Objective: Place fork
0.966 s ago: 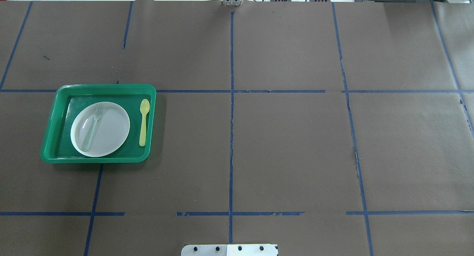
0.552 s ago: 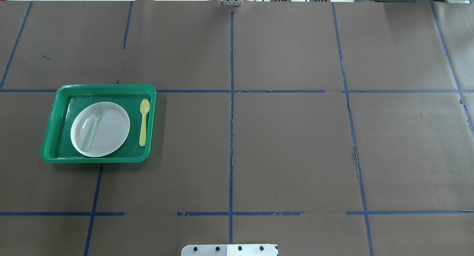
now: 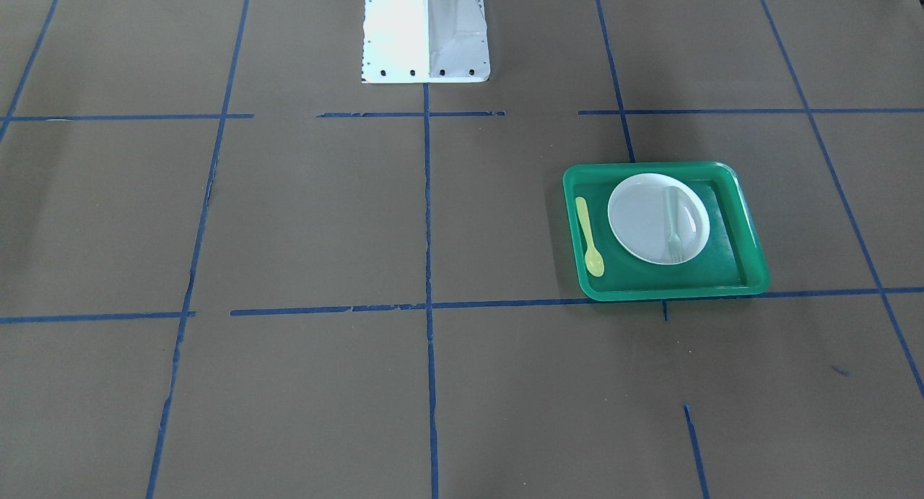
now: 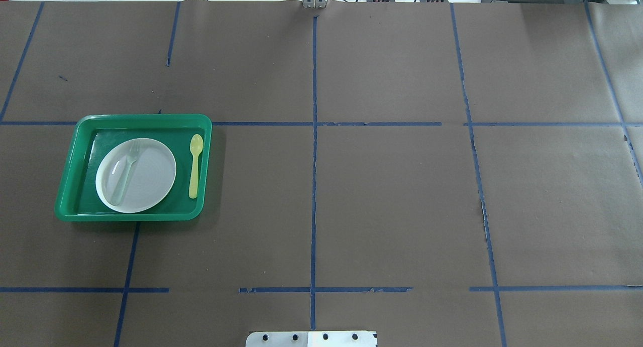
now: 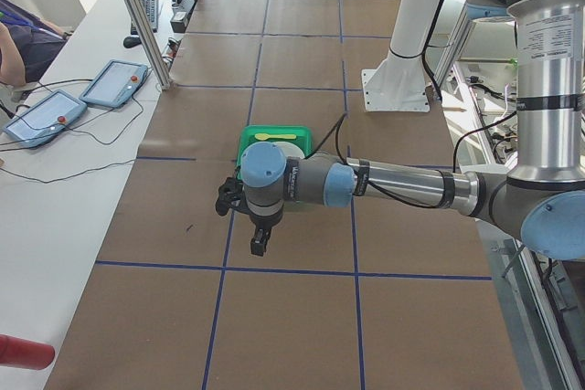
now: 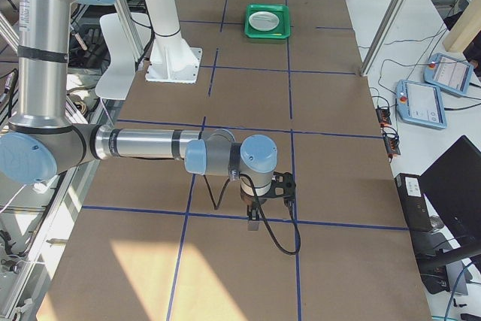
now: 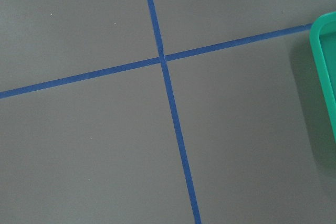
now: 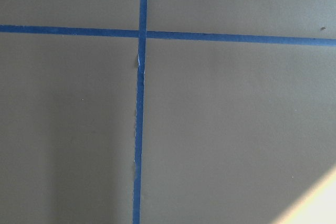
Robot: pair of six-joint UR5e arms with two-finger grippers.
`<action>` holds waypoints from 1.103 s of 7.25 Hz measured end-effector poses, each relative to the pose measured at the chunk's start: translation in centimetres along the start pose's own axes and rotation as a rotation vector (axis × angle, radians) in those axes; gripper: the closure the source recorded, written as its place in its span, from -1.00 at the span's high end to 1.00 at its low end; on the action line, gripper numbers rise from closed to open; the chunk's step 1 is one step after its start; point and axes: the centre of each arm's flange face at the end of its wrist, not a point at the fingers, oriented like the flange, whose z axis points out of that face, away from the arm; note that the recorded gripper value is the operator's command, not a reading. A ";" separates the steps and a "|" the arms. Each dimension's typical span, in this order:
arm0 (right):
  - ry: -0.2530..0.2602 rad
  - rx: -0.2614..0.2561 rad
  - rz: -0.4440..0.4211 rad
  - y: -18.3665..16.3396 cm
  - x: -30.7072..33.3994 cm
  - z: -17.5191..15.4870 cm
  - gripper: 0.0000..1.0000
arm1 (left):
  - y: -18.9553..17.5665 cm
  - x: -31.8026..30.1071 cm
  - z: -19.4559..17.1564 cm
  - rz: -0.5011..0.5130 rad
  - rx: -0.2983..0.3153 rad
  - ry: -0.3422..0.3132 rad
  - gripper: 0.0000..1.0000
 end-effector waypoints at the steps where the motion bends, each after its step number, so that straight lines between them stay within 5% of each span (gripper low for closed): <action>1: 0.000 0.000 0.000 0.0 0.0 0.0 1.00 | -1.4 3.3 0.9 -0.014 0.005 0.009 1.00; 5: 0.000 0.000 0.000 0.0 0.0 0.0 1.00 | -3.8 15.6 8.3 -0.057 0.110 0.012 1.00; 8: 0.000 0.000 0.000 0.0 0.0 0.0 1.00 | -5.8 23.8 15.0 -0.128 0.123 0.022 0.96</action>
